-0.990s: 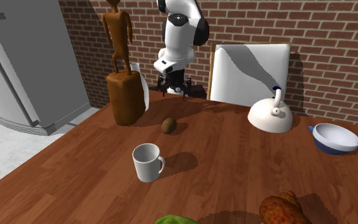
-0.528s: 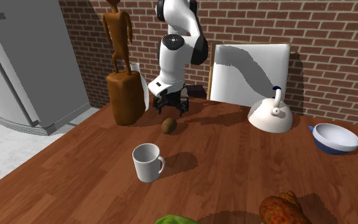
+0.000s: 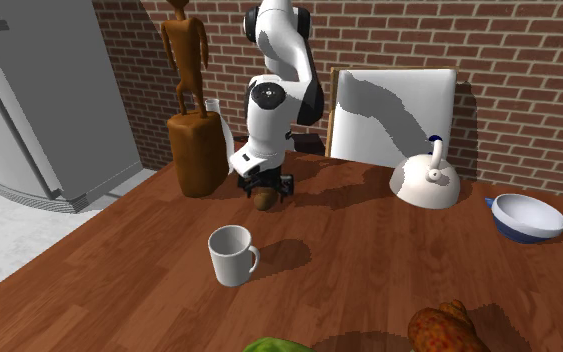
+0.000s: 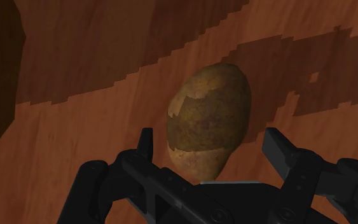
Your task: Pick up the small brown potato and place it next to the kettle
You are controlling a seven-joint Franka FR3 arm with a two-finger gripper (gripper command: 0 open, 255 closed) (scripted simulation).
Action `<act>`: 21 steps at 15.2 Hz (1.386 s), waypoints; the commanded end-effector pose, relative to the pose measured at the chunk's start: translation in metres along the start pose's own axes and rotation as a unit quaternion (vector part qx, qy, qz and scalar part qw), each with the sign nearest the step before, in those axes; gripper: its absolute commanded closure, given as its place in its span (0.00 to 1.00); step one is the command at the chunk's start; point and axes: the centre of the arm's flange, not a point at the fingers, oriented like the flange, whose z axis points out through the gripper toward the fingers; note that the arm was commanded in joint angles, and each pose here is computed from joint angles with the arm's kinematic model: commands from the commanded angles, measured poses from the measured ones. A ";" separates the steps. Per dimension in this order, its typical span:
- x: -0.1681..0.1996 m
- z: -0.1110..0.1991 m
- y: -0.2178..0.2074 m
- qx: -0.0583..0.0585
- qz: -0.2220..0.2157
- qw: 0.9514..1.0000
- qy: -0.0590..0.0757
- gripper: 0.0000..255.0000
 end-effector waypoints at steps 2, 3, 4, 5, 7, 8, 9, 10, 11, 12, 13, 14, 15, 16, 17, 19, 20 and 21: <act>0.001 0.013 0.000 0.000 0.000 1.000 0.000 0.00; 0.001 0.013 0.000 0.000 0.000 1.000 0.000 0.00; 0.001 0.013 0.000 0.000 0.000 1.000 0.000 0.00; 0.001 0.013 0.000 0.000 0.000 1.000 0.000 0.00; 0.001 0.013 0.000 0.000 0.000 1.000 0.000 0.00; 0.001 0.013 0.000 0.000 0.000 1.000 0.000 0.00; 0.001 0.013 0.000 0.000 0.000 1.000 0.000 0.00; 0.001 0.013 0.000 0.000 0.000 1.000 0.000 0.00; 0.001 0.013 0.000 0.000 0.000 1.000 0.000 1.00; 0.001 0.013 0.000 0.000 0.000 1.000 0.000 1.00; 0.001 0.013 0.000 0.000 0.000 1.000 0.000 1.00; 0.001 0.013 0.000 0.000 0.000 1.000 0.000 1.00; 0.001 0.013 0.000 0.000 0.000 1.000 0.000 1.00; 0.001 0.013 0.000 0.000 0.000 1.000 0.000 1.00; 0.001 0.013 0.000 0.000 0.000 1.000 0.000 1.00; 0.001 0.013 0.000 0.000 0.000 1.000 0.000 1.00; 0.001 0.013 0.000 0.000 0.000 1.000 0.000 1.00; -0.001 0.008 0.000 0.000 0.000 1.000 0.000 1.00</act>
